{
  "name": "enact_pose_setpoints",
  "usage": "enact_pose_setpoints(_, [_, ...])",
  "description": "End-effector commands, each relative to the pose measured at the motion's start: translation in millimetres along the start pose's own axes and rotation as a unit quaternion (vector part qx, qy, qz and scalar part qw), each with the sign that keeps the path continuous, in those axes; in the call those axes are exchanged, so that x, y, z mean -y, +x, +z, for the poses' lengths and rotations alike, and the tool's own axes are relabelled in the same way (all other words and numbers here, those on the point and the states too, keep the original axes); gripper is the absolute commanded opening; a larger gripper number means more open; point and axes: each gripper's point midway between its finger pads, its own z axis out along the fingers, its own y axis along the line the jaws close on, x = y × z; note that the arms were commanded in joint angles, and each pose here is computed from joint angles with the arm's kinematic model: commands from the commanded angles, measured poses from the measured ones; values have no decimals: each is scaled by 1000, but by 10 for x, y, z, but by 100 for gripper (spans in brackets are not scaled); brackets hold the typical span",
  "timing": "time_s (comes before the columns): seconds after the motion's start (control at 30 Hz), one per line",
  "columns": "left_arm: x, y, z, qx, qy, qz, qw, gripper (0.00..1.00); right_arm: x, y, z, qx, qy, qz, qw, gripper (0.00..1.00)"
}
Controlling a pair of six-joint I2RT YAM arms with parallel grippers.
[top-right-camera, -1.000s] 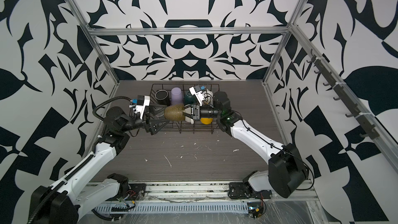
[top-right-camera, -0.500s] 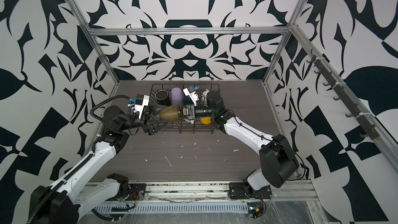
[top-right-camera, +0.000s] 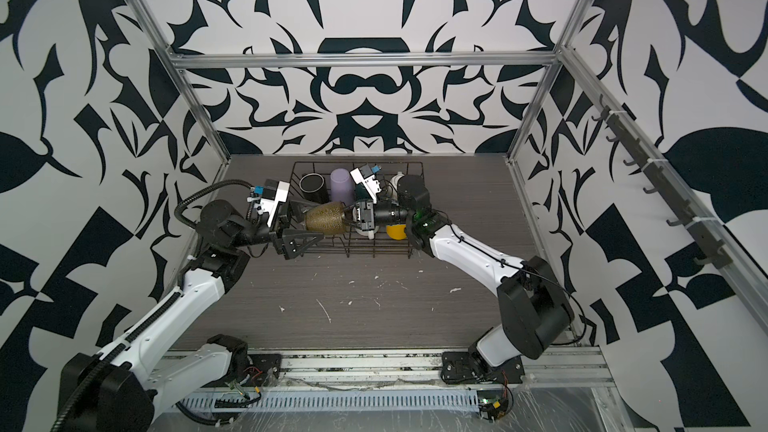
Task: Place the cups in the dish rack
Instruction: 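Close the left gripper on the gold cup's body beside the right gripper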
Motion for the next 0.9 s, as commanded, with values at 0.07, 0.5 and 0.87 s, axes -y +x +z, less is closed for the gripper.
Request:
enact_pose_setpoints(0.07, [141,-45,33,-11,32,15,999,95,-285,-249,42,22,-30,-50,998,0])
enact_pose_setpoints(0.5, [141,-42,38,-18,23,14,999,78,-297,-243,134,10,-36,-48,998,0])
enact_pose_setpoints(0.87, [79,-175,-26,7,-44,58,997,9,-250,-185,77,18,-14,-46,999,7])
